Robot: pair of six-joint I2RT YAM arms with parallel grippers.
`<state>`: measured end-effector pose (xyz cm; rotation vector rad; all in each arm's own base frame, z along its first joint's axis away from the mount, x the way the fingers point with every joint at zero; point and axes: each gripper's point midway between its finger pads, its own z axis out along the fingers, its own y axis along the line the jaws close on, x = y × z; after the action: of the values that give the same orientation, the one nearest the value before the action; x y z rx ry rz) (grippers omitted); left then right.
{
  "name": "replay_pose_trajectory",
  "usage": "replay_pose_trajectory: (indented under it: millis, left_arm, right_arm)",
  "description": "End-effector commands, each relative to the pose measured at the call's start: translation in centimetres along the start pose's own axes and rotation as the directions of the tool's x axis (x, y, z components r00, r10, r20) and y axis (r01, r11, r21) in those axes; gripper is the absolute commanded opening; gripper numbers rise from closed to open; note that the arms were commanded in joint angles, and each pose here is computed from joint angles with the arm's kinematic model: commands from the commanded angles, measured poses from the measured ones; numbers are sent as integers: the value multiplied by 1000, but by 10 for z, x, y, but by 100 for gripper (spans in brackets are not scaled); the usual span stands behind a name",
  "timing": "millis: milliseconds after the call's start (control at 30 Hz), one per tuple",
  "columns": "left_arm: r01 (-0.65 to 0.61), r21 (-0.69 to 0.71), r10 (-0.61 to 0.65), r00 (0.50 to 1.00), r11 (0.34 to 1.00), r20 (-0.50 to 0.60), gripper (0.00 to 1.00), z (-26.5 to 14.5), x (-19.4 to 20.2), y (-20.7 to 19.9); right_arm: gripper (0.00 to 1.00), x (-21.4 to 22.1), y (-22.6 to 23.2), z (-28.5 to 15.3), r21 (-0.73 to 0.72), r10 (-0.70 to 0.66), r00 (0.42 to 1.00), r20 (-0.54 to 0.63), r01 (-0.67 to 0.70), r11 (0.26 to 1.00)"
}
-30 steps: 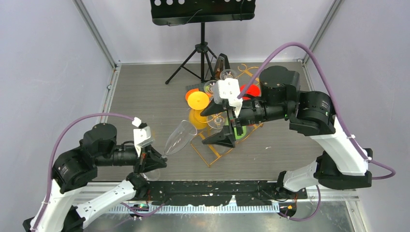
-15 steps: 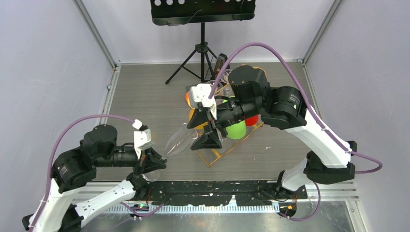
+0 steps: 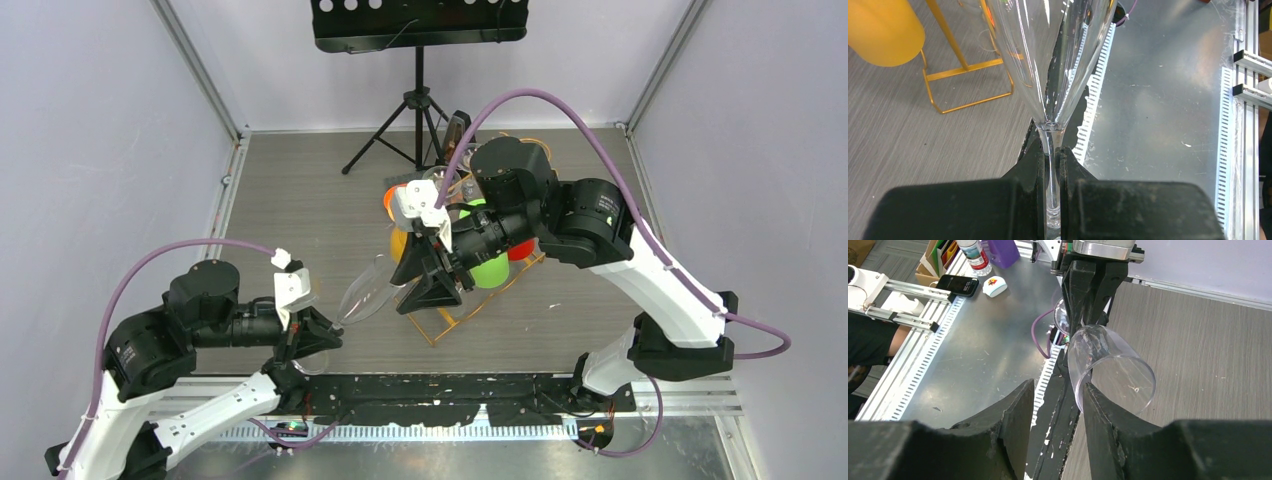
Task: Take the wine glass off the wine glass rack
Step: Place the wine glass at the center of the board.
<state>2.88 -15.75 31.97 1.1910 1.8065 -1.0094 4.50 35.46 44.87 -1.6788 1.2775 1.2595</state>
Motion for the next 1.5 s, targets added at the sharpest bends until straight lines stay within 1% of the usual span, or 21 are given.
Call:
replay_pose_trajectory:
  millis: [0, 200, 267, 433, 533, 633, 667, 733, 800, 833, 933, 967, 1000, 1033, 1133, 1233, 1367, 1467]
  left_arm:
    - [-38, 1, 38, 998, 999, 41, 0, 2, -13, 1]
    - [-36, 7, 36, 999, 999, 36, 0, 3, -14, 1]
    - [-35, 6, 35, 999, 999, 36, 0, 3, -14, 1]
    - [-37, 6, 36, 999, 999, 38, 0, 2, -14, 1]
    - [-33, 8, 33, 999, 999, 32, 0, 4, -13, 2]
    - [-33, 7, 33, 999, 999, 32, 0, 5, -12, 2]
    - [-33, 5, 33, 999, 999, 32, 0, 5, -12, 2]
    - [-34, 1, 34, 999, 999, 33, 0, 5, -12, 3]
    - [-33, -3, 33, 999, 999, 32, 13, 6, -13, 4]
    - [-33, 1, 33, 999, 999, 31, 21, 5, -14, 3]
    - [-29, 13, 29, 999, 999, 24, 52, 6, -14, 2]
    - [-31, 9, 31, 999, 999, 28, 59, 5, -15, 2]
    - [-31, -5, 31, 999, 1000, 28, 73, 5, -14, 4]
    - [-31, -20, 31, 999, 999, 28, 79, 5, -14, 7]
    - [-34, -47, 36, 999, 998, 35, 90, 4, -15, 11]
    - [-32, -67, 34, 999, 997, 35, 99, 4, -16, 15]
    - [-26, -108, 29, 999, 994, 31, 99, 4, -16, 22]
    - [-16, -135, 20, 999, 991, 28, 100, 5, -17, 28]
  right_arm:
    - [47, -7, 5, 2, -38, 5, 1000, 21, -4, 999]
    - [45, -4, 1, 10, -52, 18, 1000, 10, -18, 998]
    - [41, -3, 1, 11, -58, 22, 1000, 8, -21, 998]
    - [21, -2, 0, 12, -63, 23, 1000, 6, -23, 998]
    - [14, -2, 1, 13, -66, 26, 1000, 5, -26, 997]
    - [11, 0, 1, 13, -66, 28, 1000, 3, -28, 997]
    - [7, -1, 1, 13, -65, 27, 1000, 6, -26, 998]
    - [6, -1, 1, 13, -65, 27, 1000, 9, -26, 998]
    - [6, -2, 0, 13, -61, 26, 1000, 15, -25, 998]
    - [6, -1, 1, 13, -62, 26, 1000, 16, -25, 998]
    - [6, -2, 2, 11, -55, 21, 999, 26, -20, 998]
    - [6, -3, 3, 9, -51, 20, 999, 28, -18, 999]
    - [6, -2, 3, 7, -45, 21, 999, 26, -20, 999]
    - [6, -2, 5, 5, -41, 23, 999, 24, -22, 999]
    - [6, 1, 9, -3, -24, 29, 999, 14, -29, 999]
    - [6, 12, 12, -11, 1, 60, 998, -25, -60, 998]
    - [6, 38, 16, -25, 76, 123, 989, -83, -116, 990]
    - [6, 57, 24, -43, 145, 173, 980, -98, -158, 977]
